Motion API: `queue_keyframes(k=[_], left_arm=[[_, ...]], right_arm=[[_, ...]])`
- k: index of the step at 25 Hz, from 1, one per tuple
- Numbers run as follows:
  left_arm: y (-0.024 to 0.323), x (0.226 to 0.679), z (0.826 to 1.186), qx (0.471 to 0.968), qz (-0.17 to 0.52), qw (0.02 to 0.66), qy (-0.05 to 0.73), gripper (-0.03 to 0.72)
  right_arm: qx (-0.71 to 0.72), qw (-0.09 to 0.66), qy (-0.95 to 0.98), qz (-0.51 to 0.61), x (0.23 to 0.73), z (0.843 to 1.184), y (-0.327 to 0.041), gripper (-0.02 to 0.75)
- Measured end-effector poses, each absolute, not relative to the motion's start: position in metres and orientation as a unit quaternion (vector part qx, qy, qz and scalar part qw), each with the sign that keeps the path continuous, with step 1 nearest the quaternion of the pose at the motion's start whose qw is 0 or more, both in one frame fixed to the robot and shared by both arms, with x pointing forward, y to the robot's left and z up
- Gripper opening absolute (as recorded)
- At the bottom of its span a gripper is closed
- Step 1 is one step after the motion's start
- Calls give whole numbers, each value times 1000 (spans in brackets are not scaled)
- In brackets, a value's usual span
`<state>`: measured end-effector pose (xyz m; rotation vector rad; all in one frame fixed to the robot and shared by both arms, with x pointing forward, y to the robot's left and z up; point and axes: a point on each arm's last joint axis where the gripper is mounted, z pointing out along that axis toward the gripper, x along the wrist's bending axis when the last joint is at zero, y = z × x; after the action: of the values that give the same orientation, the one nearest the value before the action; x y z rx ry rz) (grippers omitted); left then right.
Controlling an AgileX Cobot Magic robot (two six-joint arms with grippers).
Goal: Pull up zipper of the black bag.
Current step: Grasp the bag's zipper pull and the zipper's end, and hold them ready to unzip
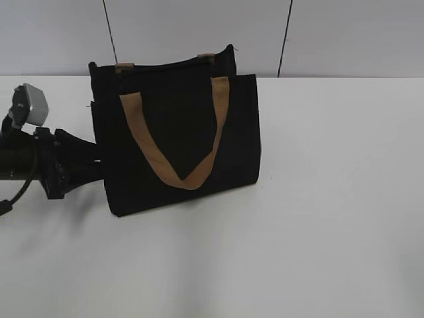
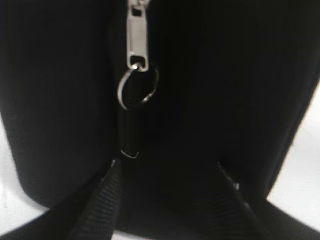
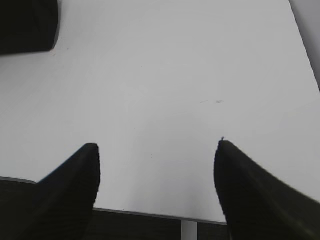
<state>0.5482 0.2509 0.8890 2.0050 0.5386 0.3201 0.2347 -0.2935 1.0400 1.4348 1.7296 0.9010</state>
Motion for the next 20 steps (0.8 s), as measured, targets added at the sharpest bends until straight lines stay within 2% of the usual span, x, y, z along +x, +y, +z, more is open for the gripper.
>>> queue_keyframes(k=[5, 20], left_arm=[[249, 553, 881, 833, 127, 491, 223, 419], [248, 573, 885, 825, 144, 507, 206, 419]], right_arm=[[555, 352, 669, 348, 235, 1040, -294, 540], [555, 352, 669, 348, 235, 1040, -294, 540]])
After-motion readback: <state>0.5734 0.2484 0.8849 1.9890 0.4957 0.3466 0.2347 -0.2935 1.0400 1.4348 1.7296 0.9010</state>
